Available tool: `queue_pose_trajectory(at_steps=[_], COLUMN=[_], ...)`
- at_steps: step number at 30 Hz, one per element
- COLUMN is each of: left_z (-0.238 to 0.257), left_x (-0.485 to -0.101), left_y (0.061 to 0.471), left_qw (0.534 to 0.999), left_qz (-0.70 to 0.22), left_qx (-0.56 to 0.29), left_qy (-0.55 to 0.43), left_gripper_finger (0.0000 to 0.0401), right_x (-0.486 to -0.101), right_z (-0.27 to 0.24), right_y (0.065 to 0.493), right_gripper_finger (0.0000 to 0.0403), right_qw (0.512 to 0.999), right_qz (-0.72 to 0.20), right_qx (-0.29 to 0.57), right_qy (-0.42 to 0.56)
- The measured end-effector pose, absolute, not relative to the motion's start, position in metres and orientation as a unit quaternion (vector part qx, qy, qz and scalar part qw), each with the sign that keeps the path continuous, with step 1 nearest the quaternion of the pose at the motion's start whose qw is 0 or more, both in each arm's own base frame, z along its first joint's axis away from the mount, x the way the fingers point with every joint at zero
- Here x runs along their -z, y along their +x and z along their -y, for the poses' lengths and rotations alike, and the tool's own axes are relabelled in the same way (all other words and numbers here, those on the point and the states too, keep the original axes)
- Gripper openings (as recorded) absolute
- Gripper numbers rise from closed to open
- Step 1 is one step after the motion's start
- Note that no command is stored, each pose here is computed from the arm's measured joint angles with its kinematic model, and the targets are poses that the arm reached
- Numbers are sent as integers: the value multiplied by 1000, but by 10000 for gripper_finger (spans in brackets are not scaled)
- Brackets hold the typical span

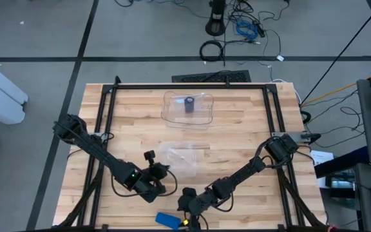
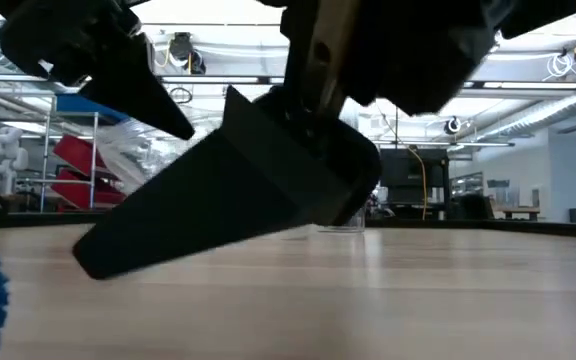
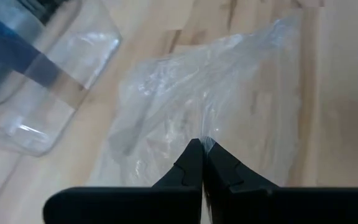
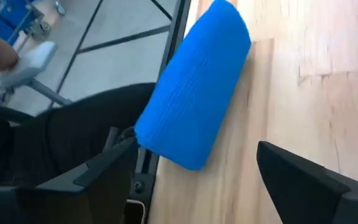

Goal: Roll bandage
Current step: Put the rolled blue bandage into the transparent zip bag

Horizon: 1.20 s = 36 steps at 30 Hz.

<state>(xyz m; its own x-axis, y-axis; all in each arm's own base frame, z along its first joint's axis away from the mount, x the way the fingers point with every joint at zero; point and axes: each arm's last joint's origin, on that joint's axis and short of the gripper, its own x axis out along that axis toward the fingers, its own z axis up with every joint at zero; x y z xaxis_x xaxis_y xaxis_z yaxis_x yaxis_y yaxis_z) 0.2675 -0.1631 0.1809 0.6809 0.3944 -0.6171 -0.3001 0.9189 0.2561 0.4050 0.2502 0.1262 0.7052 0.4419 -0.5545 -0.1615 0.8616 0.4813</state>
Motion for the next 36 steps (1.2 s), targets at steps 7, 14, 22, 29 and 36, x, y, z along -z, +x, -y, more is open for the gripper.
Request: queue_pose_trajectory(at_steps=[7,14,22,29,36], left_z=[166,166,166,167,167], left_x=[-182,-182,-182,-181,-181], left_y=[264,264,265,265,264], left_qw=[914,914,914,913,912], left_qz=[-363,-363,-364,-369,-371], left_qx=[-172,-172,-170,-163,-162], left_qy=[64,64,62,58,59], left_gripper_finger=[0,0,0,0,0], right_x=[-138,-161,-144,-138,-132], right_z=[-254,-265,-267,-262,-254], right_y=[408,414,433,449,448], right_gripper_finger=[292,189,46,9,1], right_qw=[906,893,875,875,878], right_qz=[-323,-279,-276,-307,-348], right_qx=[-208,-313,-357,-327,-278], right_qy=[180,163,173,181,173])
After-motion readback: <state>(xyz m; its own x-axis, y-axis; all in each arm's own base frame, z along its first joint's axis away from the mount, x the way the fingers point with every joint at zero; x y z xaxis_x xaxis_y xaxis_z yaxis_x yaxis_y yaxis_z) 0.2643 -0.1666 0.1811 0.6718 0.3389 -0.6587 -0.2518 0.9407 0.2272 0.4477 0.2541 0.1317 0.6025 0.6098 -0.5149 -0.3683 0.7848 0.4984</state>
